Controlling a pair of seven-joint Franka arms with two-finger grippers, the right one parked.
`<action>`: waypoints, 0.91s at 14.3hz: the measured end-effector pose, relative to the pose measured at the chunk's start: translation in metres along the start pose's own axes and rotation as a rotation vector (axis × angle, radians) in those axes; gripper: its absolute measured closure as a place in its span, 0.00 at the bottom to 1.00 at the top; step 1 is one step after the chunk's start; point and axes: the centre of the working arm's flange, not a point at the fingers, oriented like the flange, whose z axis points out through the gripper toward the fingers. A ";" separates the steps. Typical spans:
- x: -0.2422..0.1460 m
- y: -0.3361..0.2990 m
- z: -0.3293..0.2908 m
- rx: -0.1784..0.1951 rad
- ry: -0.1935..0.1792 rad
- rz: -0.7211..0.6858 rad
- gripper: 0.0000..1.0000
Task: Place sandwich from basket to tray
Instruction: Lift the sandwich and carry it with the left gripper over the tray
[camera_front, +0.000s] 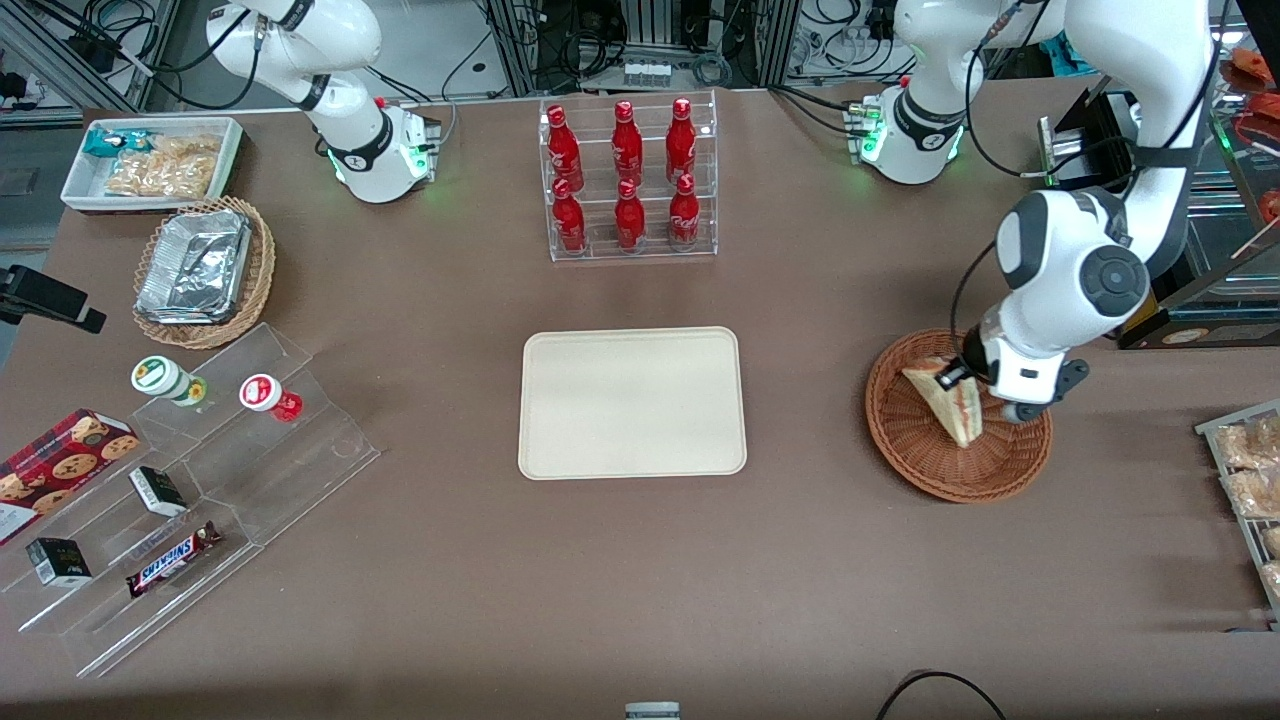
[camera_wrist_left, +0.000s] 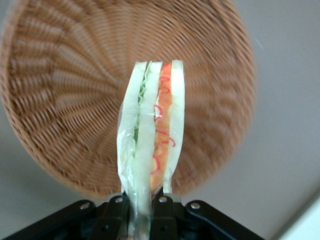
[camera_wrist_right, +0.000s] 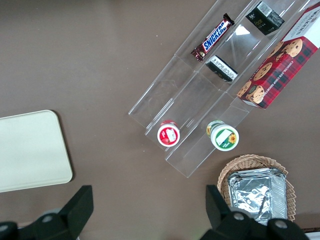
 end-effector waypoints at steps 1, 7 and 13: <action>-0.017 0.028 -0.011 0.034 -0.003 0.086 0.85; -0.096 0.176 -0.021 0.076 0.046 0.377 0.85; -0.167 0.293 0.034 -0.026 0.091 0.363 0.85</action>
